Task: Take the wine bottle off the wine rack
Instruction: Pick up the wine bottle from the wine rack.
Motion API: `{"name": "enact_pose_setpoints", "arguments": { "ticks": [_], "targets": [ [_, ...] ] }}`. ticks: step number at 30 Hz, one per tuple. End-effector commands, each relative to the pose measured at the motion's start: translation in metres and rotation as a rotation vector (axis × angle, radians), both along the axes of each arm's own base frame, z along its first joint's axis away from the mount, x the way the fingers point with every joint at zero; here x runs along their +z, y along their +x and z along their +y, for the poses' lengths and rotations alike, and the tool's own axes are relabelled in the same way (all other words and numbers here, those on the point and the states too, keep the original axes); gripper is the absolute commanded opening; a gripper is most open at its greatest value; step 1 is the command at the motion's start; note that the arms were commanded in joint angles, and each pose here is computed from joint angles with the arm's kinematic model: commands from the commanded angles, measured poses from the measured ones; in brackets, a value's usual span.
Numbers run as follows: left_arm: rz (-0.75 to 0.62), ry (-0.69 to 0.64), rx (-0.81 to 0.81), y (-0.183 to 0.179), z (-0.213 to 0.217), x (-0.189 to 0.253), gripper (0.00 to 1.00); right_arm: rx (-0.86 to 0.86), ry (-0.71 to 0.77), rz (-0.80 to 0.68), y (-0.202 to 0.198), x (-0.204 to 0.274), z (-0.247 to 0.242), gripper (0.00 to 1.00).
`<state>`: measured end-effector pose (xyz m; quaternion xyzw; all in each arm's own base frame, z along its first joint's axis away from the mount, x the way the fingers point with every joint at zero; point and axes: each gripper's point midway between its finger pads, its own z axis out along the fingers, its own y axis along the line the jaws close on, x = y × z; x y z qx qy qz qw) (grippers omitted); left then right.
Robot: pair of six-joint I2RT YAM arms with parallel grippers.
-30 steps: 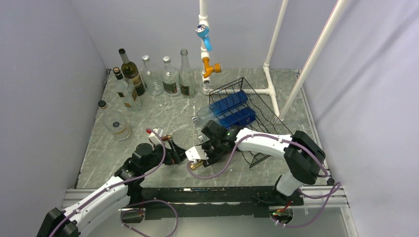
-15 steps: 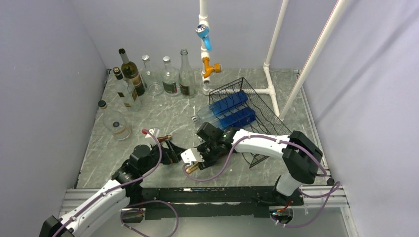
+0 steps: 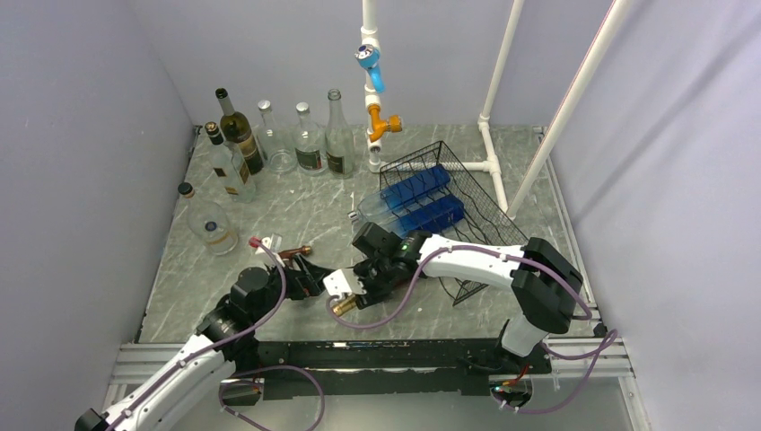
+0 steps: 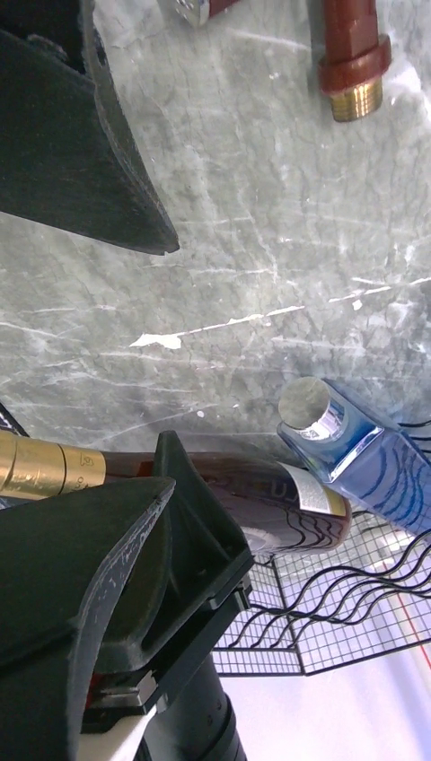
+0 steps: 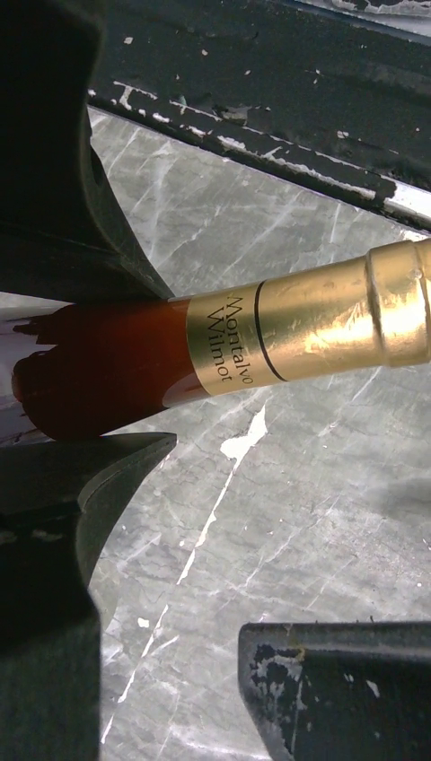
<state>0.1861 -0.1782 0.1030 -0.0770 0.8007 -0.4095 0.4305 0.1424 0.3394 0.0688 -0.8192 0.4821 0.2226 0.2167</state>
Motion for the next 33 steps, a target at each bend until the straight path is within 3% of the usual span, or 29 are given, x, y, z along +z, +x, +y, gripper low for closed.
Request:
{"name": "enact_pose_setpoints", "arguments": {
  "ticks": [1,16,33],
  "targets": [
    [0.001,-0.019,0.059,0.004,0.007,0.010,1.00,-0.014,0.082,0.106,-0.018,0.032,0.020,0.00],
    [-0.007,-0.172,0.137,-0.005,0.019,0.033,1.00,-0.055,0.117,0.110,-0.012,0.051,0.030,0.00],
    [-0.011,-0.185,0.144,-0.007,0.022,0.040,0.99,-0.064,0.136,0.137,-0.011,0.062,0.038,0.00]
  ]
}}
